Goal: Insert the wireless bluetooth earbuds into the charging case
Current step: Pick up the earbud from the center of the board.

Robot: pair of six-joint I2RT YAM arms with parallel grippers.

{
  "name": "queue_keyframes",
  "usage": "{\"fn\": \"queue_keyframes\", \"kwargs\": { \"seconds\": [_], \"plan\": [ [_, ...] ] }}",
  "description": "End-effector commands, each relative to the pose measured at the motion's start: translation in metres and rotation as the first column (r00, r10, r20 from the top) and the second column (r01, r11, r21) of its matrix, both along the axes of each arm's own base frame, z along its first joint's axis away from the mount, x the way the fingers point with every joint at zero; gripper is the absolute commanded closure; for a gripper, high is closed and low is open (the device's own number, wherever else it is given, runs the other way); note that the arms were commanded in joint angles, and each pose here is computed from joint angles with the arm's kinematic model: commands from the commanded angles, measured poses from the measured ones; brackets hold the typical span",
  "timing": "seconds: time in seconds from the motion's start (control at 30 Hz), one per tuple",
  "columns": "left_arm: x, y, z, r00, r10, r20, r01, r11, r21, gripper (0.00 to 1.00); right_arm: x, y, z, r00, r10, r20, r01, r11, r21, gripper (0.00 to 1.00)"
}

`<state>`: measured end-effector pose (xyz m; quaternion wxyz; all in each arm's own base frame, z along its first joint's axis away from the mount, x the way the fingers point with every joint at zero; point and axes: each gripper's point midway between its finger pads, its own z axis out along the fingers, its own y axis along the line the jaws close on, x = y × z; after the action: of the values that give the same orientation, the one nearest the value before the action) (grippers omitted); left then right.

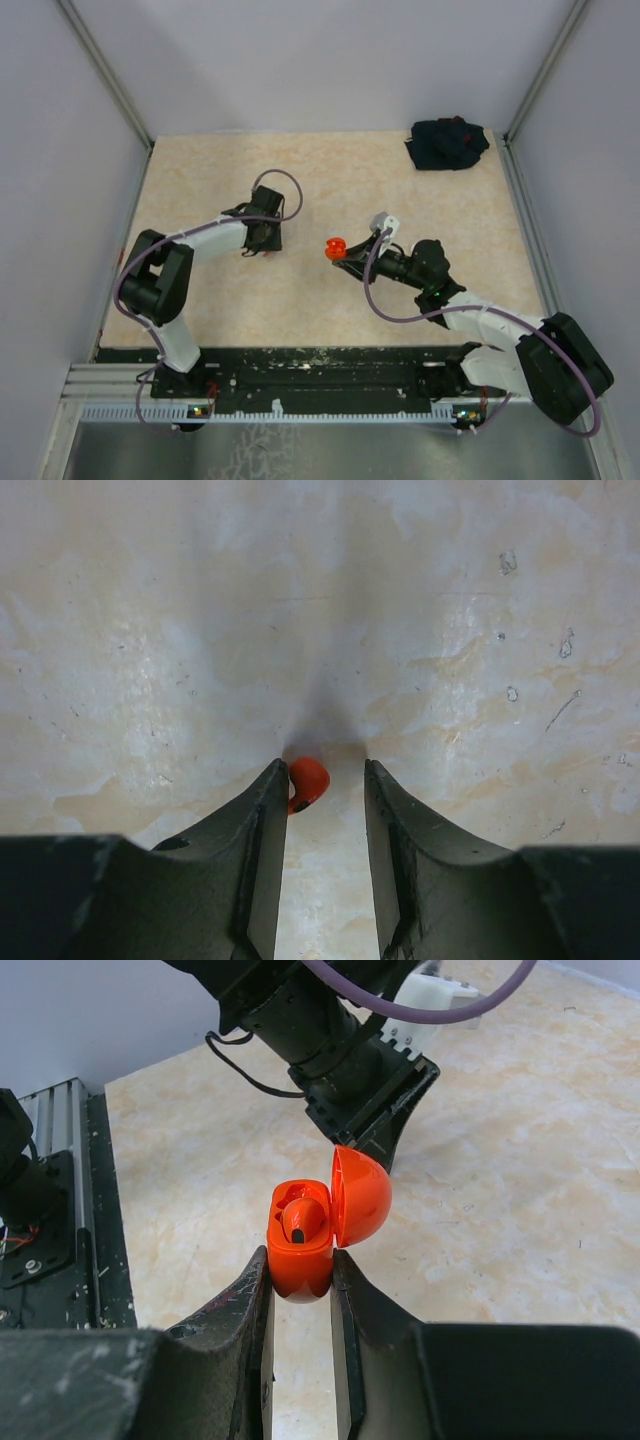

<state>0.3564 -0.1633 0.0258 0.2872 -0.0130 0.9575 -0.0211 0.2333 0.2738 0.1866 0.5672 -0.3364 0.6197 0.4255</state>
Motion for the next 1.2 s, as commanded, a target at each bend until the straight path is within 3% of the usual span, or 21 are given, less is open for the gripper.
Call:
{"fn": "queue_keyframes", "kwargs": {
  "seconds": [0.0, 0.23, 0.73, 1.17],
  "plan": [
    [-0.002, 0.005, 0.001, 0.993, -0.093, -0.070, 0.098, 0.993, 0.067, 0.59, -0.003, -0.001, 0.022, 0.997, 0.011, 0.078, -0.014, 0.999, 0.043, 1.00],
    [0.000, 0.002, 0.002, 0.979, -0.171, -0.111, 0.176, 0.984, 0.033, 0.63, -0.003, -0.001, 0.022, 0.997, 0.010, 0.079, -0.013, 0.999, 0.041, 1.00],
    [0.011, 0.001, 0.011, 0.936, -0.330, -0.123, 0.342, 0.936, 0.086, 0.58, -0.004, -0.001, 0.023, 0.997, 0.017, 0.080, -0.021, 0.999, 0.044, 1.00],
    [0.010, 0.007, 0.000, 0.906, -0.385, -0.176, 0.401, 0.914, 0.067, 0.66, -0.005, -0.001, 0.024, 0.996, 0.020, 0.083, -0.024, 0.999, 0.046, 1.00]
  ]
}}
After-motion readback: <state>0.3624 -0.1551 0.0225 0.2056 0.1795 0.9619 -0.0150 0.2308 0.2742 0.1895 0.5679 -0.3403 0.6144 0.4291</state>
